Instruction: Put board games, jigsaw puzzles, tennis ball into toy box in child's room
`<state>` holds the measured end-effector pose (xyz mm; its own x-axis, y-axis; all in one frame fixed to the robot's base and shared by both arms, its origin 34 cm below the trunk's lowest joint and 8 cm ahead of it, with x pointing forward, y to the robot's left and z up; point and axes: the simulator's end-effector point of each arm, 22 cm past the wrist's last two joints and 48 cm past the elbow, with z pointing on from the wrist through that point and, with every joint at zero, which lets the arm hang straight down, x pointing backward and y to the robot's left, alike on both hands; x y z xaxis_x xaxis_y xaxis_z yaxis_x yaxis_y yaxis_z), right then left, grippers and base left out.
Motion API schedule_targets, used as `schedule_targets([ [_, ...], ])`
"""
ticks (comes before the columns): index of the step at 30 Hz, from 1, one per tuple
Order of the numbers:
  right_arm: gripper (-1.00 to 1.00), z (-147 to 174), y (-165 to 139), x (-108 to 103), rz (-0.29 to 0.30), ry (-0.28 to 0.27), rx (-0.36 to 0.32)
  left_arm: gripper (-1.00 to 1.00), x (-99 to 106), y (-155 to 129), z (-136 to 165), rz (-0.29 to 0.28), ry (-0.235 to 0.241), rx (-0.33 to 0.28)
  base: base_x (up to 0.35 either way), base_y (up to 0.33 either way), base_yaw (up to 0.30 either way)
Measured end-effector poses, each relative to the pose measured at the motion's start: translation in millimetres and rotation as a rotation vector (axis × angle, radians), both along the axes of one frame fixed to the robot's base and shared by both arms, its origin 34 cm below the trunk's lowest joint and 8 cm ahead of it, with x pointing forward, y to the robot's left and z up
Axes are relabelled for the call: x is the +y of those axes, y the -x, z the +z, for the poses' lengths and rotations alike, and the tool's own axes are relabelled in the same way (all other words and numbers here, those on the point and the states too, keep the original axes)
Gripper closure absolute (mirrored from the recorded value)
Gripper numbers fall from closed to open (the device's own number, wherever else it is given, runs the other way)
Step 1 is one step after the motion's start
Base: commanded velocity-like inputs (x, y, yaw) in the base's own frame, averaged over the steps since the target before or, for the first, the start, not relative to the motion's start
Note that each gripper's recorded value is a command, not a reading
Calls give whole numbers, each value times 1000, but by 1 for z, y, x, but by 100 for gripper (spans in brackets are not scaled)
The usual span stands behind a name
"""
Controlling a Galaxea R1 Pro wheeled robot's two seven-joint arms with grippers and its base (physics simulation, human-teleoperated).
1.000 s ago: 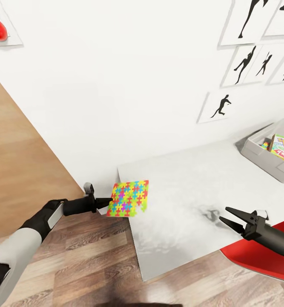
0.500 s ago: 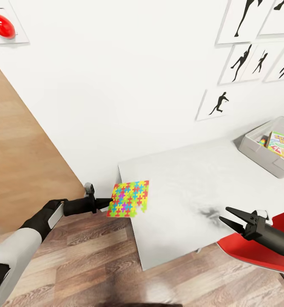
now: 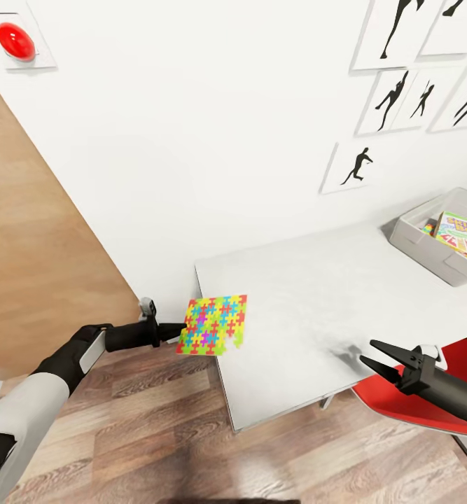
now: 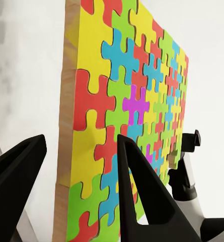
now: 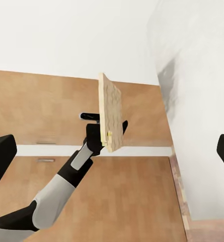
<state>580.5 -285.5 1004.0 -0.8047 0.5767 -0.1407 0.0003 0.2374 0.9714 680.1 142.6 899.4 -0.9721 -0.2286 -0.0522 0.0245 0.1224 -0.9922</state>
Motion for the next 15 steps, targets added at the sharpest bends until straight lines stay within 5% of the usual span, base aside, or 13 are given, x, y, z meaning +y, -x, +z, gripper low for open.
schedule_targets([
  [15, -100, 4, 0, 1, -1, -2, -8, 100, 1, -1, 5, 2, -2, -9, 0, 0, 0],
])
